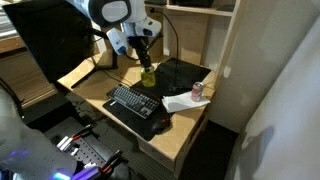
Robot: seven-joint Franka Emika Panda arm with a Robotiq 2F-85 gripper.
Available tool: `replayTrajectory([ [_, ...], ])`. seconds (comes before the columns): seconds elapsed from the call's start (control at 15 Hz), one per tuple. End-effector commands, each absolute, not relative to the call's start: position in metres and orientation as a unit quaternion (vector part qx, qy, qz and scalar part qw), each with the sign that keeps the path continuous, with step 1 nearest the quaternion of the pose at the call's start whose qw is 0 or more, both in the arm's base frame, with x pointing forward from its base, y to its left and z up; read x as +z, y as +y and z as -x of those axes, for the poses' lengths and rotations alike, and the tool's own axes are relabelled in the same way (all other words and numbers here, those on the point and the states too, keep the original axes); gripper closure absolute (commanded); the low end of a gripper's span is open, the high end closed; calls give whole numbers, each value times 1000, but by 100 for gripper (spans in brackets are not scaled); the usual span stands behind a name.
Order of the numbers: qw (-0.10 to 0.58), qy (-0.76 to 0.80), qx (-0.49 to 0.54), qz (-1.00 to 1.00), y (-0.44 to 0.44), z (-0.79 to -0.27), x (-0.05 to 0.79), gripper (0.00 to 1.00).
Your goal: Move the mouse to the bottom of the table, the take the two cans and put them on the paper
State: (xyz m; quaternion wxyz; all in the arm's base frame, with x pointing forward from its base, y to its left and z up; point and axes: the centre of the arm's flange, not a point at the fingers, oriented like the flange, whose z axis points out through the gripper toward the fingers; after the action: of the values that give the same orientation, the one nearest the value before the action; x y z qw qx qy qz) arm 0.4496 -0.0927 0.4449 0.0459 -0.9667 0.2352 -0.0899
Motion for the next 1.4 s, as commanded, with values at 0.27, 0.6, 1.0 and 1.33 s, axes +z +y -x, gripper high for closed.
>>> replayTrajectory([
  [0.27, 47, 349, -115, 929, -151, -523, 429, 41],
  [0.6, 28, 395, -102, 913, -152, -576, 393, 66],
  [1.0, 23, 455, -63, 888, -167, -604, 331, 66],
  [1.33, 1, 478, -43, 877, -169, -614, 292, 66],
])
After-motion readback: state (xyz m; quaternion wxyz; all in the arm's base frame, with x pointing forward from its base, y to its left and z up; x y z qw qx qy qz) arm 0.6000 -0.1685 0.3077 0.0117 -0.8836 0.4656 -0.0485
